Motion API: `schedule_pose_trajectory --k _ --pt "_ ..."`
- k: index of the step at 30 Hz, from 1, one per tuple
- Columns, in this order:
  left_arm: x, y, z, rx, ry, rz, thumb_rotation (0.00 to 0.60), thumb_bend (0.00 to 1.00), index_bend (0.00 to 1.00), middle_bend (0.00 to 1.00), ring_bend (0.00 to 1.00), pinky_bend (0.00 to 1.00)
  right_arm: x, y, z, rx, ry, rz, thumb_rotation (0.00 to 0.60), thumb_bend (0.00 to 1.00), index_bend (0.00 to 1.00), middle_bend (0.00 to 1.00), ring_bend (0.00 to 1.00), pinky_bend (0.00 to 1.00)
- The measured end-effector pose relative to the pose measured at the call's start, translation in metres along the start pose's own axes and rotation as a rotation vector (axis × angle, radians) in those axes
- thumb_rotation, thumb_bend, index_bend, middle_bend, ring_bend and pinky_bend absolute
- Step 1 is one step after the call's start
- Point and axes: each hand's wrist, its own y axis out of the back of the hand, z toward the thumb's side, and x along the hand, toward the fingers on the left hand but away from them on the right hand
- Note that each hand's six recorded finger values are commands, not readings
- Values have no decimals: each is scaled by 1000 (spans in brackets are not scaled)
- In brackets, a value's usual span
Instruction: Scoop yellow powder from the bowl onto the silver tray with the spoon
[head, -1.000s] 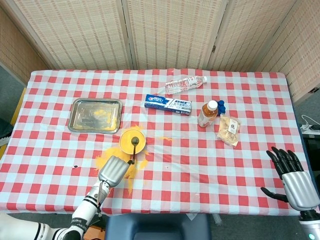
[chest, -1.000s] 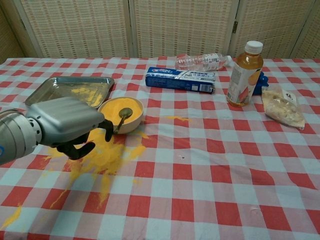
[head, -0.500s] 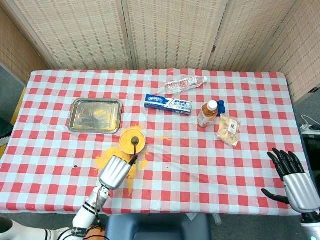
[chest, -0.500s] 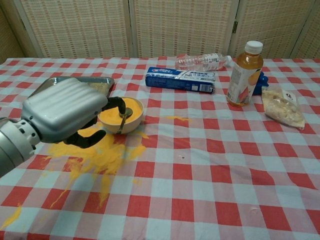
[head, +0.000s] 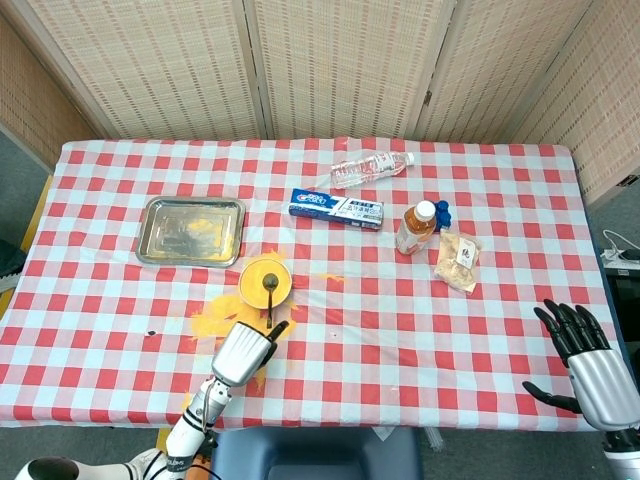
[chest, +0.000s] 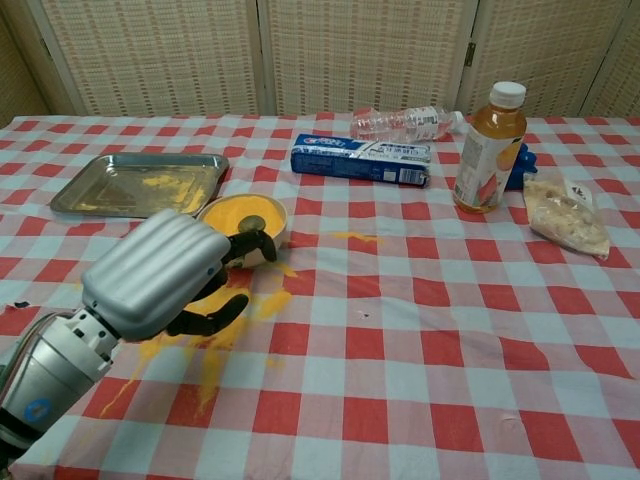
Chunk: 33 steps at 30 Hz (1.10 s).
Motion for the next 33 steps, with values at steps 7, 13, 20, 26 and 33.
schedule_pose_trajectory --k 7,13,20,26,33 --pt "5 -2 -8 22 12 49 600 442 401 1000 1000 1000 0 0 0 1 1 -1 528 0 0 0 0 0" --pt "6 -7 -8 51 10 53 600 443 454 1000 1000 1000 1 -1 1 0 4 2 528 0 0 0 0 0" --pt "9 -9 -12 86 13 63 600 443 473 1000 1000 1000 1 0 1 1 4 3 527 0 0 0 0 0" --pt "9 -9 -14 125 6 75 600 443 474 1000 1000 1000 1 -1 1 3 4 8 528 0 0 0 0 0" --pt "11 -9 -14 131 5 89 600 446 489 1000 1000 1000 1 -2 1 2 7 12 527 0 0 0 0 0"
